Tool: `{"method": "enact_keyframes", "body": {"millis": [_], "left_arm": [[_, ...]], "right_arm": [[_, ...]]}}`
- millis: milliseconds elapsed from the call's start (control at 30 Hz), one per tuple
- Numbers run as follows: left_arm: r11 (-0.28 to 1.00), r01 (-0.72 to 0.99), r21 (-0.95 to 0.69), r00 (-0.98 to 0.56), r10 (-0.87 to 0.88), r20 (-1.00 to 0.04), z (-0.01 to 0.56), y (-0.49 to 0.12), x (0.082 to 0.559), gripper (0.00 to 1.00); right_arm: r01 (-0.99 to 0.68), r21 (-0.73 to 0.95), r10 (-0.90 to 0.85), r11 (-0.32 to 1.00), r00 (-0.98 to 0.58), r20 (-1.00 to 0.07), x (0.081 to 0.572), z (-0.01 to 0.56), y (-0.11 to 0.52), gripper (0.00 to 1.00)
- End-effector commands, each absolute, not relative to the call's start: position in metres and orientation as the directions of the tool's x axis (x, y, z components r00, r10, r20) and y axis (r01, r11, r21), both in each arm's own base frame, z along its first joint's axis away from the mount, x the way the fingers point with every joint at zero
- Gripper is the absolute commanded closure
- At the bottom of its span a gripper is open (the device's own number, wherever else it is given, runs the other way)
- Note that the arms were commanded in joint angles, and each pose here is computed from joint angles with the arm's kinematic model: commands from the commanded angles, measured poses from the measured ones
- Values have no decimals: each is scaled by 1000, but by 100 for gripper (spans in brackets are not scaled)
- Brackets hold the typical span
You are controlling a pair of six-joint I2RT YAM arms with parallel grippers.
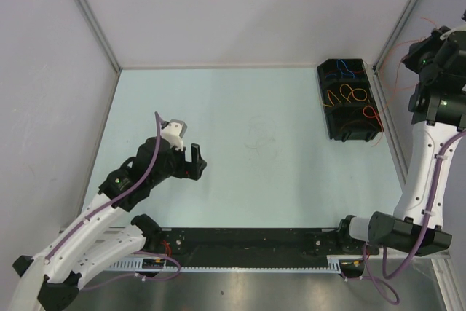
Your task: Untangle the cables
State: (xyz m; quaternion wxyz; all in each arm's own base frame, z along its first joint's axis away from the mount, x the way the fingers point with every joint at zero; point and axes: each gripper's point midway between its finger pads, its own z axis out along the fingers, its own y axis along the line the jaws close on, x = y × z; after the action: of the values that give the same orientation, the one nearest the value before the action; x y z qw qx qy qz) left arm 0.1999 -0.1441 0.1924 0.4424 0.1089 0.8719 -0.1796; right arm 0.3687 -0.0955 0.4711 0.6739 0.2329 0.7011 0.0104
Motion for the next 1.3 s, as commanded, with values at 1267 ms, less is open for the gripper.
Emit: {"method": "enact_keyframes", "body": {"millis": [1267], "left_arm": [[917, 324, -232, -555, -14, -832, 201, -140, 203, 7]], "right_arm": [[342, 443, 503, 828, -105, -858, 435, 335, -129, 100]]}}
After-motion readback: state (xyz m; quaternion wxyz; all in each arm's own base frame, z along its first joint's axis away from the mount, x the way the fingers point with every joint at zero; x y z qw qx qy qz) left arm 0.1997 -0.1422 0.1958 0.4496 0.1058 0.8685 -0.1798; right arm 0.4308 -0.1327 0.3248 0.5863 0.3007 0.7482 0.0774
